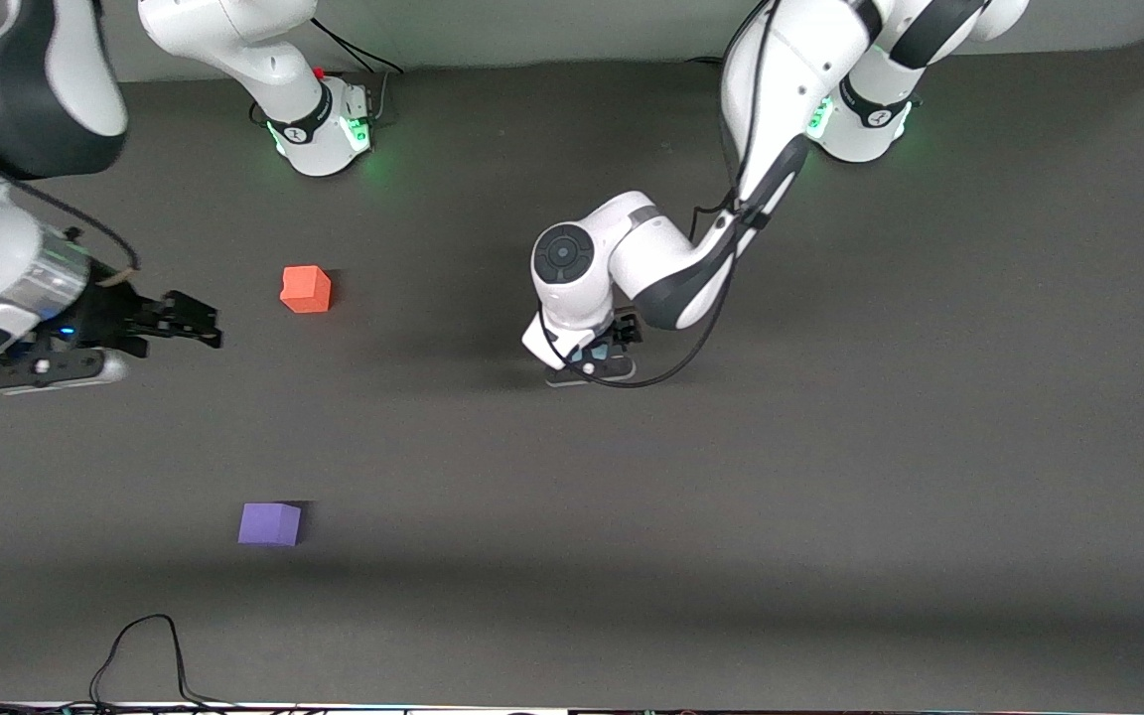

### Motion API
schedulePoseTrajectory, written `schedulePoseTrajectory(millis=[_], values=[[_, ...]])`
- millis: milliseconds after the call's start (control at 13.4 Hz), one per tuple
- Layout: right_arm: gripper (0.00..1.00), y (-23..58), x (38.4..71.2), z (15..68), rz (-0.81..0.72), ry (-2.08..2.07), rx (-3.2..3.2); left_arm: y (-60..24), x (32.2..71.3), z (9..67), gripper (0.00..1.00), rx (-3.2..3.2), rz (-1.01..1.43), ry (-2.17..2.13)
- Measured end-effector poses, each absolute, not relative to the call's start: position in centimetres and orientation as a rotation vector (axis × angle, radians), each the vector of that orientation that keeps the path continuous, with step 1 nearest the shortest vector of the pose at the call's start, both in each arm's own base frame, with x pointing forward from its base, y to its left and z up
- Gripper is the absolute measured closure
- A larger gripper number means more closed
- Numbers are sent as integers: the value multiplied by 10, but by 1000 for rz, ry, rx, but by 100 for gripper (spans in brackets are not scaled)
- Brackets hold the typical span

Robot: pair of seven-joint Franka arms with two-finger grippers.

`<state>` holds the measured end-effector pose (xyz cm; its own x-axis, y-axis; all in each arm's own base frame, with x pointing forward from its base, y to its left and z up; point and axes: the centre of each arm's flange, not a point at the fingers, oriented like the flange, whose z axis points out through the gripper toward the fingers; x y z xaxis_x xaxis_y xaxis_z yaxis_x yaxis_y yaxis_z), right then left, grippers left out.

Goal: Place blue block between orange and purple blocks
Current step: 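Lift the blue block with the left gripper and carry it toward the right gripper, then grasp the blue block with the right gripper while the left gripper releases it, then hold the blue block with the right gripper while the left gripper returns to rest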

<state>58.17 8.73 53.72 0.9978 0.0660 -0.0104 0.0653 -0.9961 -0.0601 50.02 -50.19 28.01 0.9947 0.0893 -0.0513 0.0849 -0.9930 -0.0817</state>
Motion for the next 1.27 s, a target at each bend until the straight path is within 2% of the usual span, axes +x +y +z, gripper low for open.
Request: schedulePoseTrajectory(millis=[150, 374, 674, 898, 1273], values=[[0, 146, 579, 524, 30, -154, -3072, -455, 529, 348, 0, -3078, 158, -115], [0, 251, 568, 490, 42, -136, -3003, -323, 587, 426, 0, -3101, 255, -104], [0, 404, 529, 400, -32, -51, -3003, -119, 643, 437, 0, -3124, 376, -49], [0, 476, 491, 321, -54, -74, -3034, -7, 652, 448, 0, -3162, 347, -45], [0, 503, 469, 241, -49, -13, -3085, 14, 617, 530, 0, -3115, 252, -40]])
